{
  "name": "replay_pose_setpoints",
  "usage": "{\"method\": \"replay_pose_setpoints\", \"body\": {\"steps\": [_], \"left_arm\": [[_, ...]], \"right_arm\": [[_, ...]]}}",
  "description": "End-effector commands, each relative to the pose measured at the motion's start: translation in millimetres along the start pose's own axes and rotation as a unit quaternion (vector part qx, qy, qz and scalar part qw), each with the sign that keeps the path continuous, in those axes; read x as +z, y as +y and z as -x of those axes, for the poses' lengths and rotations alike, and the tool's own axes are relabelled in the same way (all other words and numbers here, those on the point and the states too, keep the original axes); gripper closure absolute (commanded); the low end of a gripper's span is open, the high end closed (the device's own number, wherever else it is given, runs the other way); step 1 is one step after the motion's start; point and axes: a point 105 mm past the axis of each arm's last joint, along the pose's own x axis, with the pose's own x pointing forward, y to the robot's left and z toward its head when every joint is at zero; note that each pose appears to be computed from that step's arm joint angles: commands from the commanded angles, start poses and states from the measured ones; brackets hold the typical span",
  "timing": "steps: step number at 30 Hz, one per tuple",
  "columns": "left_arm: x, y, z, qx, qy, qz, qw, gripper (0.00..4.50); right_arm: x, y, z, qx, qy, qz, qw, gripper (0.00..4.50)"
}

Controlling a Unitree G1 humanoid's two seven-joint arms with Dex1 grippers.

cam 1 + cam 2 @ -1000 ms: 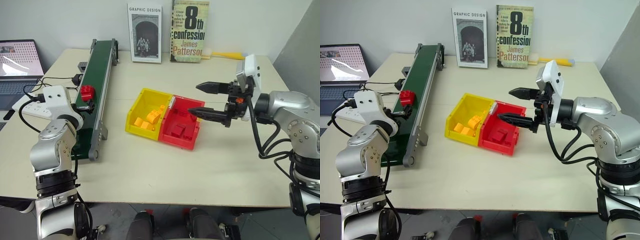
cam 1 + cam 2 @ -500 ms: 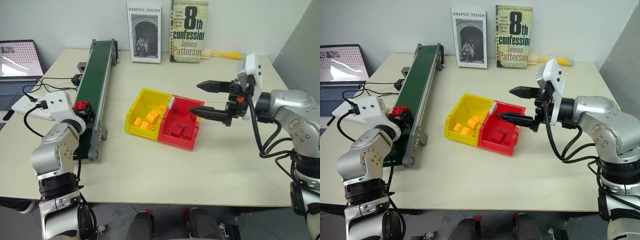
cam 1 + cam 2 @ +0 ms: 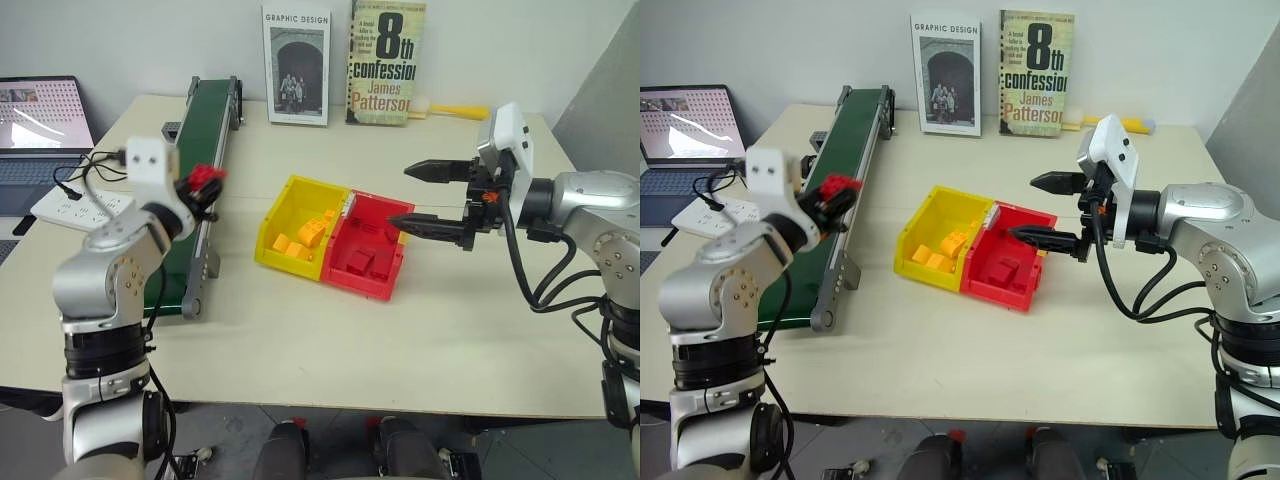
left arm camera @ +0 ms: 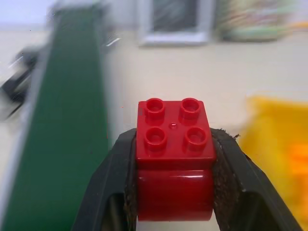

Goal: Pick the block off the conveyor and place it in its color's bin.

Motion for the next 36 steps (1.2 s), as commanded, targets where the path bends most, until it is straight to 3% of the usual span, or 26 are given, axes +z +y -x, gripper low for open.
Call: {"method": "replay_pose_setpoints", "body": {"steps": [1, 6, 12, 14, 18, 23, 25, 36], "left_arm": [[16, -66, -5, -0.186, 0.002, -0.055, 0.981, 2.99], [12, -124, -19, -0.333, 0.016, -0.113, 0.936, 2.99], [-2, -156, -40, -0.404, 0.017, -0.171, 0.898, 2.99], [-6, -159, -47, -0.414, 0.015, -0.179, 0.893, 2.29], [-6, -157, -52, -0.424, 0.011, -0.186, 0.886, 1.57], [1, -144, -50, -0.418, 0.005, -0.184, 0.889, 0.54], [9, -124, -44, -0.398, 0.005, -0.186, 0.898, 0.12], [8, -37, 31, -0.307, 0.077, -0.206, 0.926, 0.04]], "right_arm": [[1, 2, 11, -0.020, 0.027, 0.040, 0.999, 0.00], [-8, 12, 22, -0.035, 0.057, 0.038, 0.997, 0.00], [-11, 19, 32, -0.062, 0.067, 0.030, 0.995, 0.00], [-12, 20, 35, -0.075, 0.070, 0.027, 0.994, 0.00], [-13, 20, 41, -0.094, 0.073, 0.022, 0.993, 0.00], [-16, 17, 42, -0.106, 0.074, 0.017, 0.991, 0.00], [-21, 13, 42, -0.107, 0.075, 0.010, 0.991, 0.00], [-36, -4, 33, -0.071, 0.079, 0.019, 0.994, 0.00]]}}
